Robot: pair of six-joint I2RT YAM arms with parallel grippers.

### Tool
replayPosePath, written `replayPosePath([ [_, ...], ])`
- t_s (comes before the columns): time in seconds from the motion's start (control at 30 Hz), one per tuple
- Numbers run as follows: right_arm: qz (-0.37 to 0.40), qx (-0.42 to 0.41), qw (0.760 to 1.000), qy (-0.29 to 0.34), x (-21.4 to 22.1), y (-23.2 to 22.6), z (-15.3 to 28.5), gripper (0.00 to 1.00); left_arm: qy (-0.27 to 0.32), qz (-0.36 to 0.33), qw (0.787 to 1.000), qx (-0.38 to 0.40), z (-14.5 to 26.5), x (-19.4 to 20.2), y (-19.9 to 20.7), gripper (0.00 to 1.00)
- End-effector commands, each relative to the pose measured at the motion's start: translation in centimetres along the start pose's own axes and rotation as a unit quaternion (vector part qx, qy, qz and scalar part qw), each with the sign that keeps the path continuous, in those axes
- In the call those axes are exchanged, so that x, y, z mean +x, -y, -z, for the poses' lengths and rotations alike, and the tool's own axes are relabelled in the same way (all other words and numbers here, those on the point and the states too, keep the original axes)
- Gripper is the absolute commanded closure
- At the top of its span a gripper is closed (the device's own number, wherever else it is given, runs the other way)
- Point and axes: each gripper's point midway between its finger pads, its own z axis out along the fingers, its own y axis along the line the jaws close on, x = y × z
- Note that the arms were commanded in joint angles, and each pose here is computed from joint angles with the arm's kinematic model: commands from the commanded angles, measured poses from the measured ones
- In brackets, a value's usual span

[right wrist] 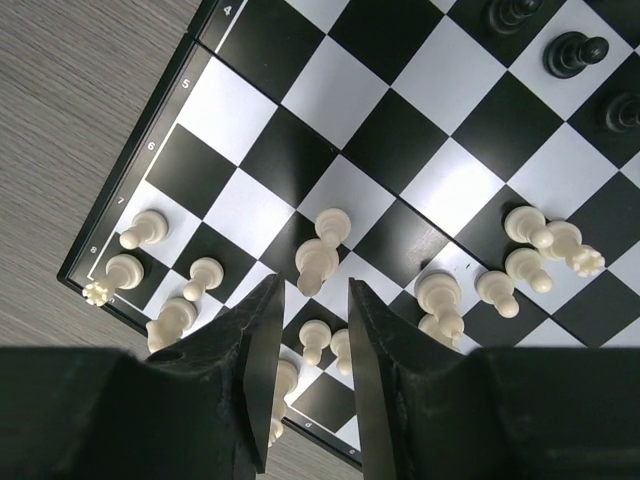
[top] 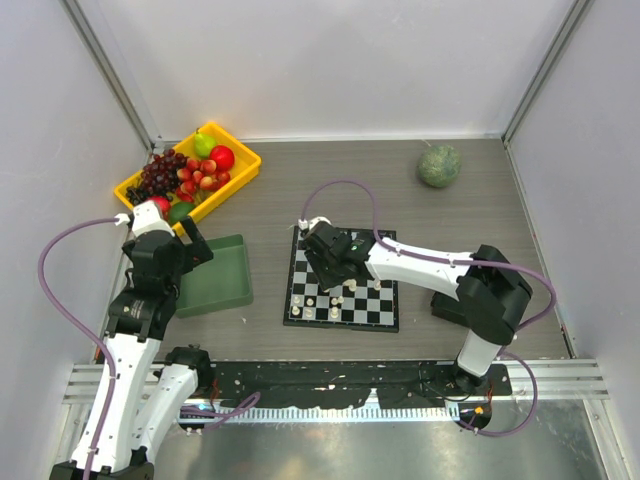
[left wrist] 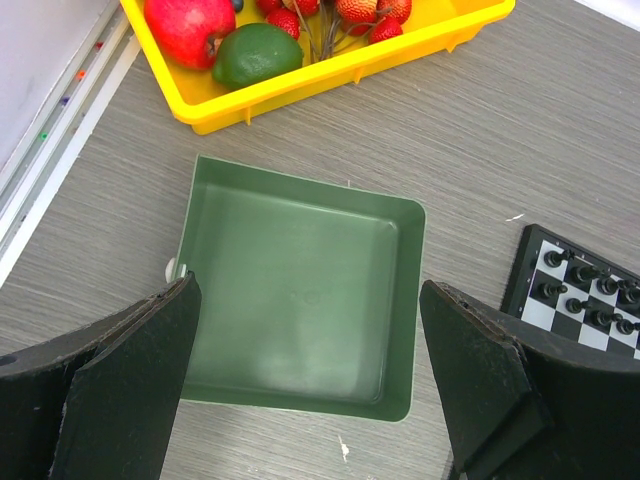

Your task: Set up the chess pieces on the board

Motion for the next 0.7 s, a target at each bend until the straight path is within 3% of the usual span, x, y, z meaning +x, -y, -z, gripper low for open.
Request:
replayPosePath([
  [0.0,-0.007,-0.016,1.0,0.025,-1.97,-1.3,0.34,0.64,0.028,0.005,1.0,0.0,0.12,-1.54,0.06,0.01],
  [0.5,-0.001,-0.021,1.0,0.009,-1.32,-1.45,-0.43,0.71,0.03,0.004,1.0,0.001,0.28,-1.63,0.03,0.01],
  [0.67,0.001,-0.022,1.0,0.012,-1.31,-1.42,-0.05,0.8,0.031,0.004,1.0,0.001,0.32,-1.62,0.02,0.01],
])
